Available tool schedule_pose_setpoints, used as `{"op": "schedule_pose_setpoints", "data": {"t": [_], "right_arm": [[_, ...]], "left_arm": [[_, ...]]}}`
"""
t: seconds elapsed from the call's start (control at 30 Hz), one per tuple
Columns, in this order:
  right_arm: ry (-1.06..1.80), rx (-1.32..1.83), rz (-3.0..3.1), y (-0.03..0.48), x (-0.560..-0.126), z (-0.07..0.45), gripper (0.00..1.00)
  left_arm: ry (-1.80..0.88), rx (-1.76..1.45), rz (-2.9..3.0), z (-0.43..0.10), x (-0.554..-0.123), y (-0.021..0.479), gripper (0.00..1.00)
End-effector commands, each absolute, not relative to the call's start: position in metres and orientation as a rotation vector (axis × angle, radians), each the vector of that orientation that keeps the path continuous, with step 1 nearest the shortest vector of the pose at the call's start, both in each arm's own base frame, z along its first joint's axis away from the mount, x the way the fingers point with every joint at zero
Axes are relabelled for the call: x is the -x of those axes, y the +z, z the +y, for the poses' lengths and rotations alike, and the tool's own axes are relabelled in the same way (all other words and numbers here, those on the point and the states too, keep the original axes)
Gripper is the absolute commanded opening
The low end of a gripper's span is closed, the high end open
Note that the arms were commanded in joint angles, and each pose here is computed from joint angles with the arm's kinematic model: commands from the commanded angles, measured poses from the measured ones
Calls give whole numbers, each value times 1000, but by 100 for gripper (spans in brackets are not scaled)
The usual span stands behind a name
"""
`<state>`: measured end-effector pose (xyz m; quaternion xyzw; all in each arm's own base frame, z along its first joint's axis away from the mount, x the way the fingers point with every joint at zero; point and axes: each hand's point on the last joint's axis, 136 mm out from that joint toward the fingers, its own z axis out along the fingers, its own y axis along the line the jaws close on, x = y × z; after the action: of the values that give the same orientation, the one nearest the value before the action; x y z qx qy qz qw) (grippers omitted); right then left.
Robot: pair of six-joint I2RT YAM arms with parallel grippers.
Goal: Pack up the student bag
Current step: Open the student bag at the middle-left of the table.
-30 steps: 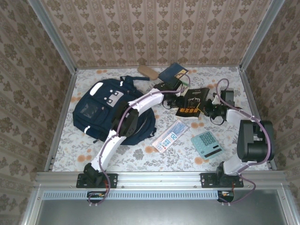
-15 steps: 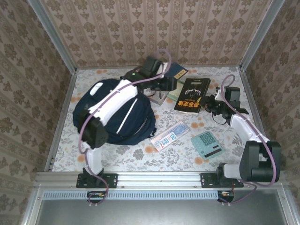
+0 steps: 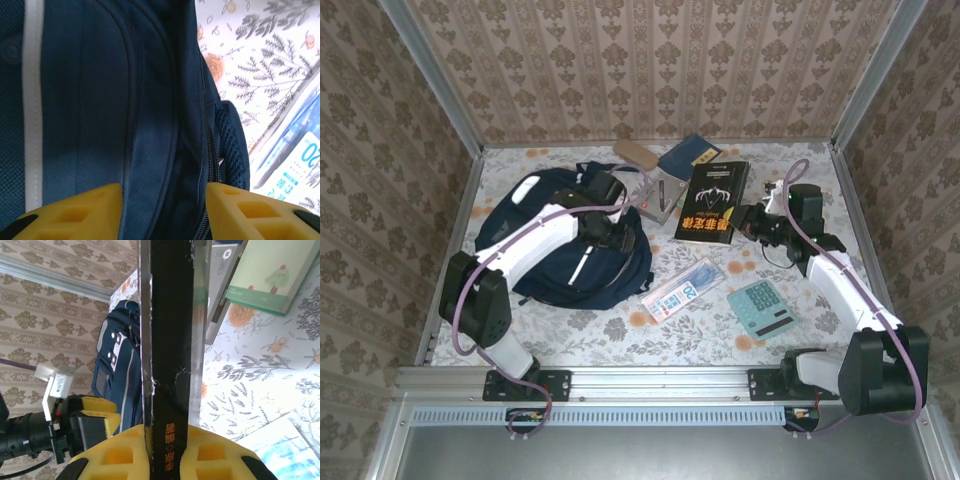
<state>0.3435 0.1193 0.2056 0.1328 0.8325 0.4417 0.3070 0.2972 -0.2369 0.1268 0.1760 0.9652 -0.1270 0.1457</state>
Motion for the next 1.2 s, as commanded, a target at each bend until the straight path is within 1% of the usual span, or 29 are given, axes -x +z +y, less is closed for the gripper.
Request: {"op": "schedule_pose_setpoints", "data": {"t": [0.0,0.1,0.23,0.43,0.5,0.57,0.63,0.7,0.73,0.8,0.83,0.87,0.9,1.0,1.17], "right_arm": [[1189,-281,2122,230,-348,127,0],[1186,-270,2125,231,-345,130,0],[1182,-264,2130,231,-340,132,0],[1183,-274,2142,224,-335,132,0],[1184,-276,2144,222,-335,132,0],[1185,-276,2144,222,-335,132,0],[1187,-276,2143,222,-335,133,0],[1191,-275,2142,223,-335,134,0],[1192,-274,2142,223,-335,134,0],[1196,-267,2142,223,-334,137,0],[1200,-263,2143,223,-334,138,0],[1204,-262,2143,224,-333,140,0],[1207,-260,2141,225,-333,141,0],[1231,-252,2127,230,-332,147,0],[1285,-239,2088,244,-332,162,0]], "left_arm": [[-405,-554,2774,-242,-294,125,48],[-332,-524,2783,-236,-301,117,46],[-153,-446,2774,-209,-314,112,46],[-38,-561,2811,-206,-311,88,48],[-2,-600,2822,-208,-309,78,50],[39,-644,2831,-211,-306,69,55],[110,-674,2828,-210,-306,63,57],[205,-699,2818,-206,-306,61,52],[253,-699,2813,-202,-308,60,46],[306,-701,2801,-197,-310,61,27],[327,-690,2791,-195,-312,64,19],[342,-685,2780,-193,-314,67,6],[348,-683,2769,-192,-315,71,0],[343,-660,2728,-192,-320,93,0],[275,-589,2638,-193,-330,155,0]]}}
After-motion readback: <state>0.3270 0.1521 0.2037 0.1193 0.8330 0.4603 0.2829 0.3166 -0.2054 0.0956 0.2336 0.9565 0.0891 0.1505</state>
